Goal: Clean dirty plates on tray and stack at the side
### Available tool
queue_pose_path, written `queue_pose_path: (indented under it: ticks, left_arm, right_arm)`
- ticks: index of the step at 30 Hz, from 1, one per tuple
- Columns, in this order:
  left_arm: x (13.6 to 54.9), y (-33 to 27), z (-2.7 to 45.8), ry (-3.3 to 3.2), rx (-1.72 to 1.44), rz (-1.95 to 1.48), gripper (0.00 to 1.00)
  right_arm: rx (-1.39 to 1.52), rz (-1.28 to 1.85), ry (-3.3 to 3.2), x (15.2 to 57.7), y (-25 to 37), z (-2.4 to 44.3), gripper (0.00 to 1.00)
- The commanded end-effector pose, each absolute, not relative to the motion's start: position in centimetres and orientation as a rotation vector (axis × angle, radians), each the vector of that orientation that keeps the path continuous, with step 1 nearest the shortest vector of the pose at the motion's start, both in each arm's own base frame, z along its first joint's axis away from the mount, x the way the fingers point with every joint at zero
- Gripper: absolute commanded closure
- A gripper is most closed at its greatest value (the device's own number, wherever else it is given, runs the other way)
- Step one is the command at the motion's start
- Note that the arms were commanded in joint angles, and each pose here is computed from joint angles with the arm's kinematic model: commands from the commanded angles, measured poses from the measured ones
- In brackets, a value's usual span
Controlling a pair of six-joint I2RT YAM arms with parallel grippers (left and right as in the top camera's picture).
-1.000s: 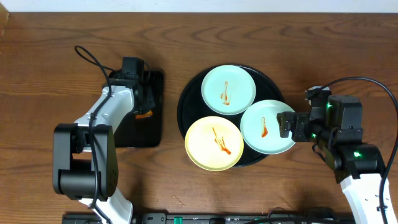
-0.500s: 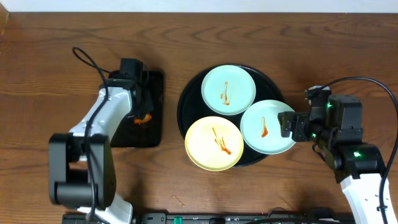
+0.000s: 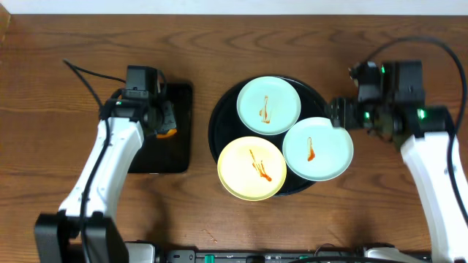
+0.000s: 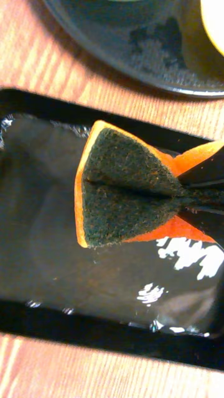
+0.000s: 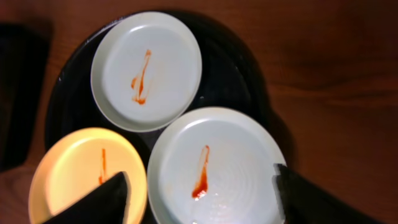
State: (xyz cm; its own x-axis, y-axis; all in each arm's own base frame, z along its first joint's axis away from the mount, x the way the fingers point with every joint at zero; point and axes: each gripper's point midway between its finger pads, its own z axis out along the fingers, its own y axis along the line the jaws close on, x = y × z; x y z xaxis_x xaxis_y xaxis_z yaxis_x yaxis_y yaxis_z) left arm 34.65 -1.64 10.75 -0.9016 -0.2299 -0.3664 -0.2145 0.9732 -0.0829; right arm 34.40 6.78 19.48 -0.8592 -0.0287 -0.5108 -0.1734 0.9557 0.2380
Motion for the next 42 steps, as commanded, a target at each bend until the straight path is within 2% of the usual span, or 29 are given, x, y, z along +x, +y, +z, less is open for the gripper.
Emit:
queue_pose_path:
  ticks: [1,4,6,15,20,25,30,36,42]
  left_arm:
    - [34.7,-1.7,12.8,2.687,-0.262,-0.075,0.93]
    - [34.7,-1.7,13.0,2.68,-0.261,-0.077,0.93]
    - [34.6,-1.7,13.0,2.682,-0.261,-0.076,0.93]
    - [35.4,-1.7,13.4,2.648,-0.259,-0.082,0.93]
    - [37.4,-1.8,14.6,2.556,-0.233,-0.091,0.93]
    - [39.3,-1.9,16.0,2.46,-0.223,-0.107,0.93]
    - [39.6,-2.0,16.2,2.446,-0.223,-0.109,0.92]
    - [38.6,-1.9,14.6,2.52,-0.233,-0.1,0.92]
    - [37.8,-2.0,10.4,2.647,-0.267,-0.087,0.93]
  right_arm:
    - [-0.281,0.415,2.569,36.8,8.9,20.2,0.36]
    - [-0.328,0.42,2.549,38.8,10.2,19.6,0.52]
    - [-0.35,0.427,2.536,39.8,11.1,18.8,0.57]
    - [-0.327,0.374,2.584,42.6,12.3,14.3,0.59]
    - [-0.322,0.376,2.623,43.4,12.5,11.6,0.61]
    - [-0.313,0.382,2.647,43.8,12.6,9.9,0.63]
    - [-0.315,0.383,2.654,44.2,12.8,9.0,0.62]
    - [-0.32,0.383,2.648,44.3,12.9,9.0,0.63]
    - [-0.32,0.384,2.652,44.2,12.9,9.0,0.63]
